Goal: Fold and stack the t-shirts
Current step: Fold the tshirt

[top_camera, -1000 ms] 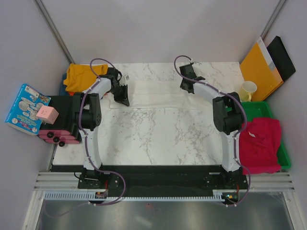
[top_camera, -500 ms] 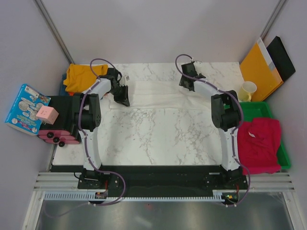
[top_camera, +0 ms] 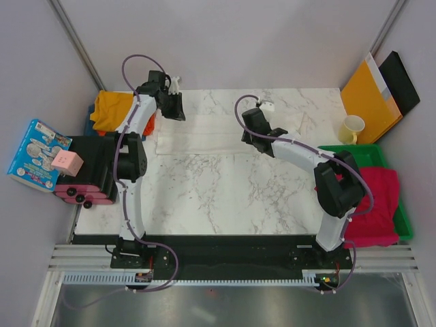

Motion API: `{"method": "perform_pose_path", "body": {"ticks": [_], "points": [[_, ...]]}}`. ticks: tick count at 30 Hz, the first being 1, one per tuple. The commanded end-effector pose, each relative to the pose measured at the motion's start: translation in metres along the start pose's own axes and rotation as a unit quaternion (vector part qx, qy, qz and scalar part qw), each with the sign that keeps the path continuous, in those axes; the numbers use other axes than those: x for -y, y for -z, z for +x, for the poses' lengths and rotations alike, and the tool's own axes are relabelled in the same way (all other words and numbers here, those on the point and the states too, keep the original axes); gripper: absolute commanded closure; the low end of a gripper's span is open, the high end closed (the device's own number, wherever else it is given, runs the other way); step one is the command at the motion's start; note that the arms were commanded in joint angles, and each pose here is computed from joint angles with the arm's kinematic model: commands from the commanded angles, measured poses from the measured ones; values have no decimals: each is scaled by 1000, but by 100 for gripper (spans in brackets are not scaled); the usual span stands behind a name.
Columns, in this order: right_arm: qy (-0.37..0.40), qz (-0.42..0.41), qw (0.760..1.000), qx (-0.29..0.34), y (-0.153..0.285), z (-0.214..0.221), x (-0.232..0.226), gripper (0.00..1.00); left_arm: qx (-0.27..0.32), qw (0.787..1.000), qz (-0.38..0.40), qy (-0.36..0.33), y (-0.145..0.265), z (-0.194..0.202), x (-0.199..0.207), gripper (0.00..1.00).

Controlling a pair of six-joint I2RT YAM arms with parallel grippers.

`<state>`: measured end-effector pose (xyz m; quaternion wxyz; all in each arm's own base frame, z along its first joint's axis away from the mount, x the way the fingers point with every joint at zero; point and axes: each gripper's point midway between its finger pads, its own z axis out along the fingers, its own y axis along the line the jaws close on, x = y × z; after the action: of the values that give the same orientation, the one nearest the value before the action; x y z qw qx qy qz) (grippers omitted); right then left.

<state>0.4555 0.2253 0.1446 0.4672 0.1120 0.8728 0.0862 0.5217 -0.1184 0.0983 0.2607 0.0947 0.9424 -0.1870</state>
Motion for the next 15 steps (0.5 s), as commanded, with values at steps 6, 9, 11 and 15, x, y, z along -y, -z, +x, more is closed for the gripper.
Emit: {"method": "perform_pose_path", "body": {"ticks": [6,9,11,15], "points": [[-35,131,991,-22,-20,41,80,64,-42,998,-35,0,-38,12,-29,74],[-47,136,989,-11,-14,31,87,62,-41,998,-41,-3,-43,10,-35,74],[-44,150,988,-6,-10,29,94,61,-29,999,-45,-7,-43,1,-37,73],[-59,172,983,-12,-15,31,109,60,-18,999,-42,-13,-50,-9,-38,69]]}}
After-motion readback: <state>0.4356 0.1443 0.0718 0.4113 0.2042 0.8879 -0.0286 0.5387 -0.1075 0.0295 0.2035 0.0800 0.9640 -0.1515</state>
